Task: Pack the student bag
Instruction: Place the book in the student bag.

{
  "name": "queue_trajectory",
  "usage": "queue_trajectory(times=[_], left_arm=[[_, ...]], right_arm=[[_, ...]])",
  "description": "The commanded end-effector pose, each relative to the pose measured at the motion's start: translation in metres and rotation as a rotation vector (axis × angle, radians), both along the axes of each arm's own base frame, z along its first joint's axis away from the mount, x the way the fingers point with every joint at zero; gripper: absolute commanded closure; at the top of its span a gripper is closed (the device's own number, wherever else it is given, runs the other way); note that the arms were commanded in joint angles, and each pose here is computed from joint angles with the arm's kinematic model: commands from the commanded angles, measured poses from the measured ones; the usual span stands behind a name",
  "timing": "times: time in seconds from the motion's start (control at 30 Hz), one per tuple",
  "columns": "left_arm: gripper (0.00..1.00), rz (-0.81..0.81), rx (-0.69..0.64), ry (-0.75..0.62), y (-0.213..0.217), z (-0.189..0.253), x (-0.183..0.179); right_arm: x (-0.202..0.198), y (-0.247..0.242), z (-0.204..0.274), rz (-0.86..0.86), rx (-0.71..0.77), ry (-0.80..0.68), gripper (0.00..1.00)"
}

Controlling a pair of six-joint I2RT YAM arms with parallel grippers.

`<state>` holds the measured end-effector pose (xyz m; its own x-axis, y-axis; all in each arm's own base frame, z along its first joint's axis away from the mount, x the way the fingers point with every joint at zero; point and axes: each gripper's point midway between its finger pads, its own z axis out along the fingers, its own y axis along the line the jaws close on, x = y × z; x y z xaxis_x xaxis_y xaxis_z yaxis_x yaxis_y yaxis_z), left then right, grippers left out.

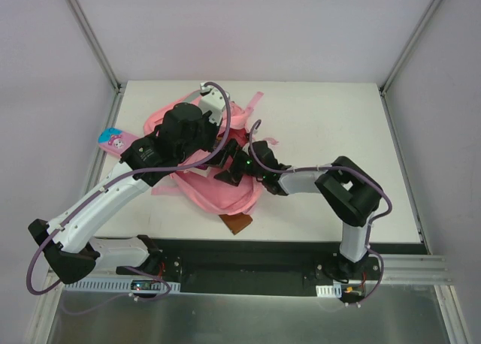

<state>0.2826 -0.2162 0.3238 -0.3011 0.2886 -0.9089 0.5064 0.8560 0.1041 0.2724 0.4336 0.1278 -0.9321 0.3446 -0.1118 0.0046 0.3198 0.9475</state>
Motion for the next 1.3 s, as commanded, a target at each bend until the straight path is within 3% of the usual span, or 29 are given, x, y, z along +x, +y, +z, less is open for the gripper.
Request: queue_trajectory(times=[0.0, 0.2, 0.3, 0.33, 0.5, 0.63, 0.7, 0.8, 0.83, 0.97, 1.13, 1.27], left_arm=[[1.00, 0.036, -0.111, -0.115, 0.002, 0.043, 0.008], [1.00, 0.035, -0.113, -0.111, 0.001, 0.041, 0.008], [1.00, 0.034, -0.113, -0.107, -0.001, 0.040, 0.009], [1.00, 0.032, -0.111, -0.106, -0.001, 0.040, 0.009], [1.00, 0.030, -0.116, -0.101, -0.003, 0.039, 0.009], [1.00, 0.025, -0.118, -0.096, -0.004, 0.037, 0.009], [1.00, 0.026, -0.123, -0.097, -0.004, 0.038, 0.008], [1.00, 0.027, -0.121, -0.098, -0.003, 0.038, 0.008], [1.00, 0.028, -0.119, -0.098, -0.003, 0.037, 0.008], [1.00, 0.030, -0.112, -0.097, -0.002, 0.035, 0.008], [1.00, 0.036, -0.109, -0.103, 0.001, 0.036, 0.009], [1.00, 0.038, -0.108, -0.105, 0.002, 0.036, 0.009]], right_arm=[[0.017, 0.013, 0.012, -0.154, 0.068, -0.011, 0.04], [0.025, 0.023, 0.004, -0.239, 0.085, -0.010, 0.14], [0.029, 0.027, 0.003, -0.256, 0.084, -0.027, 0.22], [0.028, 0.026, 0.002, -0.258, 0.079, -0.023, 0.31], [0.029, 0.024, 0.004, -0.261, 0.081, -0.053, 0.43], [0.035, 0.030, 0.007, -0.255, 0.108, -0.059, 0.42], [0.038, 0.035, 0.014, -0.246, 0.123, -0.070, 0.48], [0.041, 0.034, 0.020, -0.253, 0.133, -0.086, 0.67], [0.041, 0.033, 0.026, -0.249, 0.140, -0.108, 0.80], [0.039, 0.017, 0.037, -0.223, 0.116, -0.171, 0.98], [0.016, -0.011, 0.062, -0.098, 0.088, -0.266, 0.99], [-0.007, -0.041, 0.069, 0.057, 0.067, -0.250, 0.99]])
